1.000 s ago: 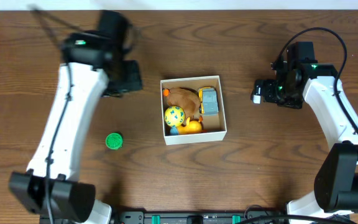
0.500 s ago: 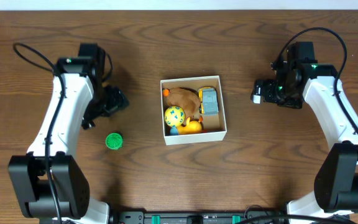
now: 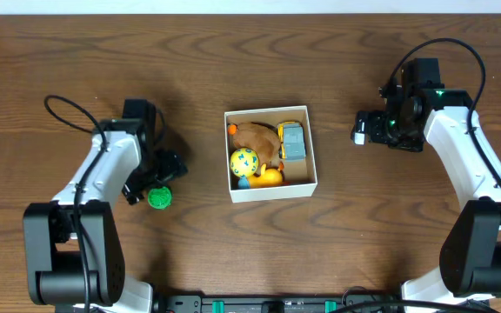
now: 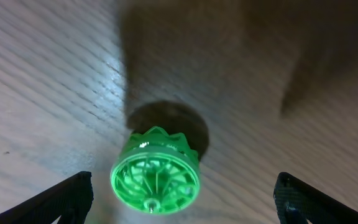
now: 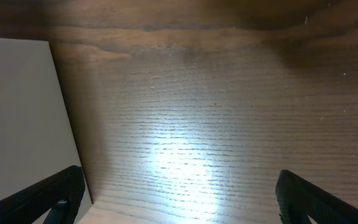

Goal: Pack container
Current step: 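Move left gripper to the green spiky toy and grasp it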

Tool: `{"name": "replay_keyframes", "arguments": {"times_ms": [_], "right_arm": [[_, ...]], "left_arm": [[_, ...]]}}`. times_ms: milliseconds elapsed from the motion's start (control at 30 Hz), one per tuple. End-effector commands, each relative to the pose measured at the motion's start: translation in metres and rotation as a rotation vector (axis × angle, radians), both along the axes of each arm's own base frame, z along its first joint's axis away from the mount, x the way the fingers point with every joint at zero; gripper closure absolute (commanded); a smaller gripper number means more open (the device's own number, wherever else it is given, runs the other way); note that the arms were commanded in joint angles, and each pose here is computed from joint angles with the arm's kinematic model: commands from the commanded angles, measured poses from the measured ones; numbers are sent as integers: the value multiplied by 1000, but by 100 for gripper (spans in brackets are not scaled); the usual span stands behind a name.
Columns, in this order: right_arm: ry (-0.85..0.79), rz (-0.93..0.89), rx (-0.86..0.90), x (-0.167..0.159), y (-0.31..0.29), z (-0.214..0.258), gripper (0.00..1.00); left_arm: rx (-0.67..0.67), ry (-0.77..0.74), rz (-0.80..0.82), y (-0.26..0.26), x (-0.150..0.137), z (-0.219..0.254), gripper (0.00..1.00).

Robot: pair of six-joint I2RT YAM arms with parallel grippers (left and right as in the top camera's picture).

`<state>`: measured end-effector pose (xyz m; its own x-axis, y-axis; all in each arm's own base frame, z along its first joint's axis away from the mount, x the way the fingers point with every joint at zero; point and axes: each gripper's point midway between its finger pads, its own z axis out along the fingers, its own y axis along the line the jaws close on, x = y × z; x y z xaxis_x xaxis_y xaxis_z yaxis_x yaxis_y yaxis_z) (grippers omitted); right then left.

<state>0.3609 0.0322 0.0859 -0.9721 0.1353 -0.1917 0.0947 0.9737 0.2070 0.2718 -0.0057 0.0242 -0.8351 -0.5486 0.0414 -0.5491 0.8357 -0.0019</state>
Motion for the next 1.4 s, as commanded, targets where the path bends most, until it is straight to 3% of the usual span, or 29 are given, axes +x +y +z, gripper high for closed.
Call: {"name": "replay_keyframes", "arguments": {"times_ms": [0, 700, 1367], "right_arm": [[6, 9, -3, 0, -2, -2, 1], [15, 9, -3, -3, -2, -3, 1], [11, 8, -3, -2, -2, -2, 1]], "left_arm": [[-10, 10, 4, 0, -7, -11, 7], [-34, -2, 5, -4, -18, -40, 3], [-44, 13, 6, -6, -21, -39, 60]]}}
